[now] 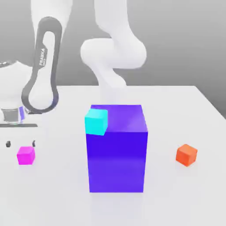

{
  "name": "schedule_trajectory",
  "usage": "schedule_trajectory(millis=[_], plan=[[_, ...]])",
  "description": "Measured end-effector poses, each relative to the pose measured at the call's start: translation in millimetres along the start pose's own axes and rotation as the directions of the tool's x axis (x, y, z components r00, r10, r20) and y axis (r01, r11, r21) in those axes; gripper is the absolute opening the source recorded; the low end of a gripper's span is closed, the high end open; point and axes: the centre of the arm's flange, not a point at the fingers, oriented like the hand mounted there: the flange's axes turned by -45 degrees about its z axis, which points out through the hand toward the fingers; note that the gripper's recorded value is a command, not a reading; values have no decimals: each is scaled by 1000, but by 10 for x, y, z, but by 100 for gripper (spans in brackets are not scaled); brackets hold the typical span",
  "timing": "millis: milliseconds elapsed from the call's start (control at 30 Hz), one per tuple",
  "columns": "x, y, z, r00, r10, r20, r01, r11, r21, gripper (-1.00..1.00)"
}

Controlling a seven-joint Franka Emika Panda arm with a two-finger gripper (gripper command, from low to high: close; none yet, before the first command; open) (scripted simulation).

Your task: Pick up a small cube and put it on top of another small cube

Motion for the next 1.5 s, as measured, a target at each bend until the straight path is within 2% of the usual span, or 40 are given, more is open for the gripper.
schedule_trajectory(millis=[133,167,400,833,1200,1500], plan=[[-13,-40,250,1000,3,0,-3,1000,10,0],[-17,-54,301,1000,4,0,-4,1000,13,-100],[-18,-57,307,1000,4,0,-4,1000,15,-100],[7,-34,-336,1000,10,1,-10,1000,15,-100],[1297,441,-662,978,207,9,-207,978,-12,-100],[2563,336,-841,944,330,3,-330,944,9,-100]])
